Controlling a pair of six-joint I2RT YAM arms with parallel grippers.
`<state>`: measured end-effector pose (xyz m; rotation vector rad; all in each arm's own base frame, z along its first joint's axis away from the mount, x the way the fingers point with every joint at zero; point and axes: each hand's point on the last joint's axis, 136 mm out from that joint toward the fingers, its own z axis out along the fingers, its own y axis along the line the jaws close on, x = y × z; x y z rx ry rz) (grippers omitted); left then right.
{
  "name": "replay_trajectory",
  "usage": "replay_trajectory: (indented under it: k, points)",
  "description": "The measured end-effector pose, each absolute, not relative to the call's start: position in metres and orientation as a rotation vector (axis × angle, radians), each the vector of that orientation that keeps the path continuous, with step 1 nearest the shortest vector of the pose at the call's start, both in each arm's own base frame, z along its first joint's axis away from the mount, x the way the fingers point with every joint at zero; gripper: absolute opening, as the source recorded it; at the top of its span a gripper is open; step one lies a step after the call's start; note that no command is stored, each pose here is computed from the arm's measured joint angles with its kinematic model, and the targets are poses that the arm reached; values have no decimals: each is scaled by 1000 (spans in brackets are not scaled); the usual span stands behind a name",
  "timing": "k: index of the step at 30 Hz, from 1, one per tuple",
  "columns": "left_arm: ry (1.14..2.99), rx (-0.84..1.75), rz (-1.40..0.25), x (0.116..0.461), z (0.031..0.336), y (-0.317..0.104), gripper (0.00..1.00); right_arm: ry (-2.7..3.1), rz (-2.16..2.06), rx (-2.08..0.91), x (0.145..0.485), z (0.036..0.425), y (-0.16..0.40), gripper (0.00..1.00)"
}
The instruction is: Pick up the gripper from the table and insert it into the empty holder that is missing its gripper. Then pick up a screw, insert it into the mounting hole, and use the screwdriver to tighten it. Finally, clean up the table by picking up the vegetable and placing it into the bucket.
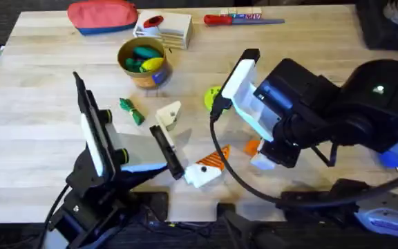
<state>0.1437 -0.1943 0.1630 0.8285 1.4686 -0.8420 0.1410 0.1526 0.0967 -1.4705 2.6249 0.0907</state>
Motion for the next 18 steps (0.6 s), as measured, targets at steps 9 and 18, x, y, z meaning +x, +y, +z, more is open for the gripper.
replay_trajectory:
  k: [9, 18]
  points:
    - [1469, 829, -842, 144, 163, -194, 952, 2627, 84, -1470, 141, 98, 152, 6]
    - [1469, 828, -842, 144, 163, -194, 952, 2537, 159, -1245, 173, 140, 154, 5]
